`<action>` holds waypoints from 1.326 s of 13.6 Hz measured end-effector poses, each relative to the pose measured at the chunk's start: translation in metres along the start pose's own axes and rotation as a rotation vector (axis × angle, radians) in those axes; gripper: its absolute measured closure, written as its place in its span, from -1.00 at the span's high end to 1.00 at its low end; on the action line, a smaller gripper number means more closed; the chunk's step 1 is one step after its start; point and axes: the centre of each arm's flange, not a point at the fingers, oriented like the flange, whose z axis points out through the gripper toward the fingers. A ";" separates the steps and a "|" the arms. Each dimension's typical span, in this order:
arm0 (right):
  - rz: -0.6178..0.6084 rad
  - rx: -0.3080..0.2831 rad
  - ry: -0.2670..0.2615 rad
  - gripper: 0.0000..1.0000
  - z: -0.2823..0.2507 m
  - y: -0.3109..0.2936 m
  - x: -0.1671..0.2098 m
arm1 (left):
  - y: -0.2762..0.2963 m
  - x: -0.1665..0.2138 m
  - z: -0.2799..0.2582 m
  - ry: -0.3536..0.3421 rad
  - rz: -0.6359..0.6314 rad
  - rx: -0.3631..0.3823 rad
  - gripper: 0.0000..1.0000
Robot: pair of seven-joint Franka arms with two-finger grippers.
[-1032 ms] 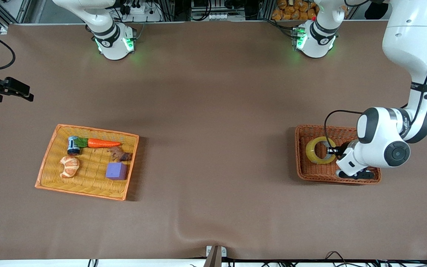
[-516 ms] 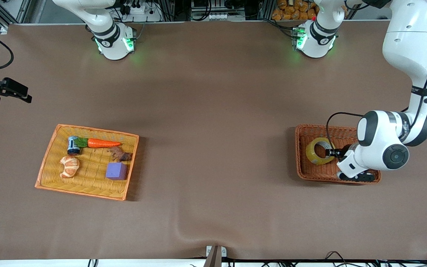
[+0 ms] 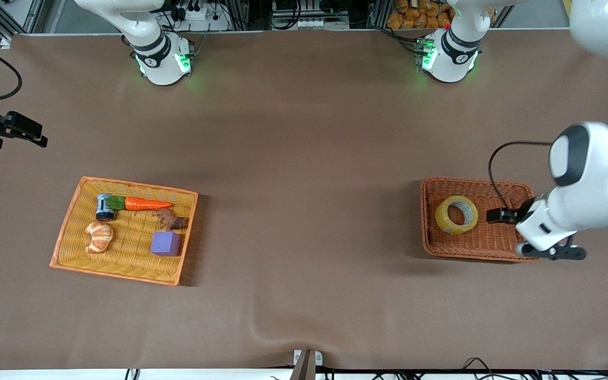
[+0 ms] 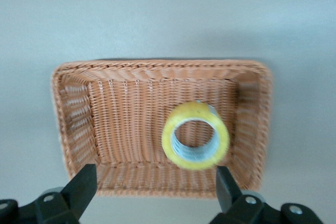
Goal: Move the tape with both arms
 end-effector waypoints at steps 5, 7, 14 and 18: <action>-0.001 0.000 0.001 1.00 0.000 0.000 0.000 | 0.015 -0.052 -0.104 0.065 0.001 0.031 1.00; -0.001 0.000 0.001 1.00 0.000 -0.001 0.001 | 0.015 -0.066 -0.127 0.053 -0.004 0.037 1.00; -0.004 0.000 -0.003 1.00 0.002 -0.002 0.002 | 0.007 -0.079 -0.149 0.037 -0.022 0.026 1.00; -0.004 0.000 -0.006 1.00 0.003 -0.002 0.002 | 0.002 -0.085 -0.158 0.046 -0.040 -0.027 1.00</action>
